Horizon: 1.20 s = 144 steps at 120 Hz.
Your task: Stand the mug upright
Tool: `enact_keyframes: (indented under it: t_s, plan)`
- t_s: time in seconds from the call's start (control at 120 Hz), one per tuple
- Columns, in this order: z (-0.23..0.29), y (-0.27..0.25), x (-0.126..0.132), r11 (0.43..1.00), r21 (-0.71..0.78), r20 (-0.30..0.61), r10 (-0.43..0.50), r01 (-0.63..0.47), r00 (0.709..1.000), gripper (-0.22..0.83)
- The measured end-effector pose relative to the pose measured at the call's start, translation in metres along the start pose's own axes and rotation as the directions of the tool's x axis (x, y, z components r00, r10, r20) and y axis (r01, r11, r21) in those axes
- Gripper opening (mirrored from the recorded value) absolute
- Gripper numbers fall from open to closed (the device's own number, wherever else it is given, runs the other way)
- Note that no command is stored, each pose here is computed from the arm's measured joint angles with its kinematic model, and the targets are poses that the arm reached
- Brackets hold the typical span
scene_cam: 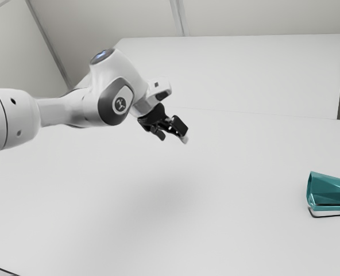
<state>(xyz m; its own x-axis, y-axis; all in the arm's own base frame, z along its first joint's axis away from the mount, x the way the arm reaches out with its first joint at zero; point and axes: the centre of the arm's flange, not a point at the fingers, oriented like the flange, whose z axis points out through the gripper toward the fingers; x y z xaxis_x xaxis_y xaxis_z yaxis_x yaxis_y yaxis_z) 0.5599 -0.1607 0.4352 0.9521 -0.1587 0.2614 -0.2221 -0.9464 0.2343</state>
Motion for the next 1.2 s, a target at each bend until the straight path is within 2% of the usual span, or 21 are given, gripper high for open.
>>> enact_keyframes:
  t_s: [0.2,0.308,0.642,0.8,1.025,1.2]
  plan:
    - [0.046,0.053,0.005,0.994,-0.098,-0.073,-0.059,0.052,0.996,0.62]
    - [0.065,0.076,0.002,0.99,-0.128,-0.076,-0.076,0.066,0.994,0.62]
    - [0.131,0.156,0.002,0.987,-0.157,-0.052,-0.029,0.021,0.998,0.62]
    - [0.138,0.205,0.007,0.981,-0.191,-0.072,0.003,-0.017,0.997,0.62]
    - [0.163,0.249,-0.014,0.975,-0.223,-0.062,-0.007,-0.007,0.998,0.62]
    - [0.173,0.265,-0.004,0.972,-0.235,-0.103,-0.029,0.004,0.994,0.62]
